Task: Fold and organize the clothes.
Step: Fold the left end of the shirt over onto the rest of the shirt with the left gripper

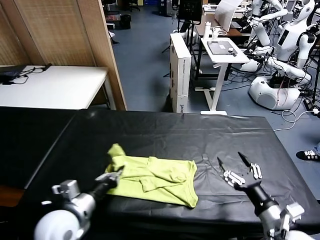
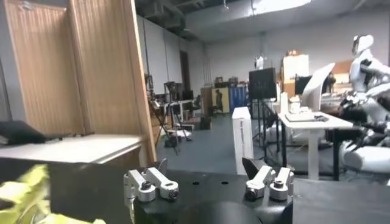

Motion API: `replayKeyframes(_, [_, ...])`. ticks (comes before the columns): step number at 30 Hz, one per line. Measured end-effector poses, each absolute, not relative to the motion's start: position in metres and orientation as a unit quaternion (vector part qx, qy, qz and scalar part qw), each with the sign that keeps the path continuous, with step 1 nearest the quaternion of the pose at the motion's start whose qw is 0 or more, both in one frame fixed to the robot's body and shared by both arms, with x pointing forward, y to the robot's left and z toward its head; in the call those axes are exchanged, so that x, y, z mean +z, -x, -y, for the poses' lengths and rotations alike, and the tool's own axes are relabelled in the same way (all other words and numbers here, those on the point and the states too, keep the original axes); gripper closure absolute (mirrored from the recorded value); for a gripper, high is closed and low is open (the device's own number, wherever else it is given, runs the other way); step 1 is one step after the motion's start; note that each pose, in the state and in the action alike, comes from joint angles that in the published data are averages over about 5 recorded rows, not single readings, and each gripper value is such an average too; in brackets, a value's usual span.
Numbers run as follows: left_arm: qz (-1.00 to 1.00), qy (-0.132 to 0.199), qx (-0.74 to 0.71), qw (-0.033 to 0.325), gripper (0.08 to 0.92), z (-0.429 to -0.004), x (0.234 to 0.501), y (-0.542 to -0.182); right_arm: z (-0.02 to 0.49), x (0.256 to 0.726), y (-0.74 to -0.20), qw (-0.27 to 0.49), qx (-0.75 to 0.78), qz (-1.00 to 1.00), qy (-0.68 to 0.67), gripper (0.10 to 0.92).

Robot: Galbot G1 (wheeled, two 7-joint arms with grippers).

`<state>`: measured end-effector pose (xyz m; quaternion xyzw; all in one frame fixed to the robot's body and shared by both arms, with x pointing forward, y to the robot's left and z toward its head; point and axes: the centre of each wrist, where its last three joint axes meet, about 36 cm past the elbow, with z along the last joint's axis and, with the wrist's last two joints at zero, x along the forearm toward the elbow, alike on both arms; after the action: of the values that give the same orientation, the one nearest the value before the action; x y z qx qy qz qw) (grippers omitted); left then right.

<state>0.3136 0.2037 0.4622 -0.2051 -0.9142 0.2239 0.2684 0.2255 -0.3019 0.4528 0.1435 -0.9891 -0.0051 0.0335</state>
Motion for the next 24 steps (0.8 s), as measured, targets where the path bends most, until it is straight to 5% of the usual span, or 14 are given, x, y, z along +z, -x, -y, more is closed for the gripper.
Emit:
replayKeyframes(10, [0.89, 0.274, 0.226, 0.287, 0.822, -0.165, 0.449, -0.324, 0.299, 0.452, -0.217, 0.043, -0.005, 0.989, -0.145, 0.115])
replayKeyframes(24, [0.875, 0.302, 0.232, 0.299, 0.822, -0.136, 0.437, -0.335, 0.298, 0.45, -0.217, 0.047, -0.005, 0.988, -0.144, 0.115])
